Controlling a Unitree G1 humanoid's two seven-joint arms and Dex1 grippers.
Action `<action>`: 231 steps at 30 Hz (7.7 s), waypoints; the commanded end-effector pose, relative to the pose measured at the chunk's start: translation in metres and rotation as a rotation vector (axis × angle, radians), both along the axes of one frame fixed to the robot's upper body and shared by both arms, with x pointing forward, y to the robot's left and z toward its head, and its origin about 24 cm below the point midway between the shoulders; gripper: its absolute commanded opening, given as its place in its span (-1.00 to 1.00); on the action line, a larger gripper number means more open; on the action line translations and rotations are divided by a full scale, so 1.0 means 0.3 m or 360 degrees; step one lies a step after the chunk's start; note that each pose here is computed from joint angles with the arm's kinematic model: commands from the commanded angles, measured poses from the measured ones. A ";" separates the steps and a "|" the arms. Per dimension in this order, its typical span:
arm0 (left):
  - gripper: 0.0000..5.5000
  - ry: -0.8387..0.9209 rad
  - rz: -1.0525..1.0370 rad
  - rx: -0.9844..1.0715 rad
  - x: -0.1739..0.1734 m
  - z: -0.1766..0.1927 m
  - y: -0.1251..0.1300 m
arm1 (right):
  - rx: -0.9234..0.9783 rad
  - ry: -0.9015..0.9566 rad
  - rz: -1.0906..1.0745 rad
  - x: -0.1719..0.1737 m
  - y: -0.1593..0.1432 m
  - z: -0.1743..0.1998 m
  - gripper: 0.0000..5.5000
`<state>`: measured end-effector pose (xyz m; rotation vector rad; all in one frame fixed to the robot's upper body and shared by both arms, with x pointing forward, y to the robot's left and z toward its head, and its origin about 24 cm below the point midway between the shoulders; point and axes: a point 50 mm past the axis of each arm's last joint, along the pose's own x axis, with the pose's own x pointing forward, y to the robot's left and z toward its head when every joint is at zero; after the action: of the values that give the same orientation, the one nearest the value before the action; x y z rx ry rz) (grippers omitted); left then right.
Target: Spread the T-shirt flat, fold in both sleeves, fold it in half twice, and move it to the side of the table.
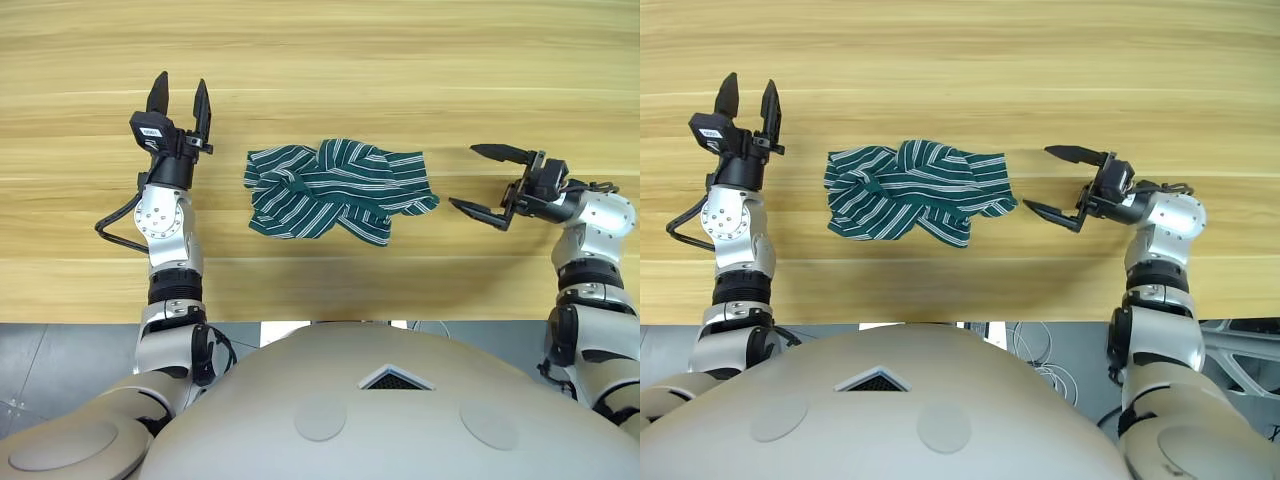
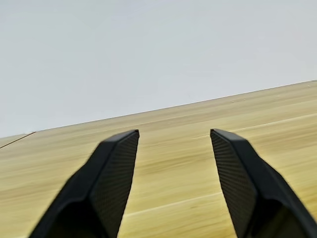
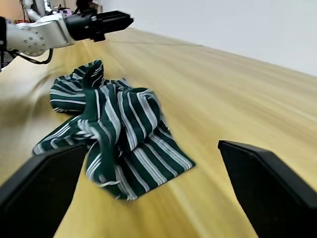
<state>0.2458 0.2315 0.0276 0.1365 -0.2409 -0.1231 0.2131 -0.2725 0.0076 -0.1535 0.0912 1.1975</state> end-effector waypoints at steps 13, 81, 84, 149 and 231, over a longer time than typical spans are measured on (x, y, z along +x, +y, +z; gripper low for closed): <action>-0.07 0.0016 -0.0034 0.0029 0.001 -0.001 -0.004 | -0.0203 0.0112 0.0149 -0.006 0.081 -0.076 0.31; -1.00 0.0728 -0.1036 0.0111 -0.198 -0.122 -0.048 | -0.0102 -0.0066 0.0098 0.057 0.146 -0.048 -1.00; -1.00 0.0645 -0.0958 0.0092 -0.160 -0.097 -0.030 | -0.0001 -0.0239 -0.0004 0.111 0.159 0.013 -1.00; -1.00 0.1259 -0.1739 0.1267 -0.339 -0.060 -0.081 | -0.1174 0.0178 0.0902 -0.030 0.007 -0.079 -1.00; -1.00 0.1298 -0.0517 -0.0615 -0.383 -0.027 -0.156 | -0.0721 0.0018 0.0672 0.060 0.297 -0.085 -0.36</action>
<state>0.1354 0.1917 0.0266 -0.4510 0.4643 -0.3823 0.2389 -0.1836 -0.0089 -0.5820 0.3038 1.5633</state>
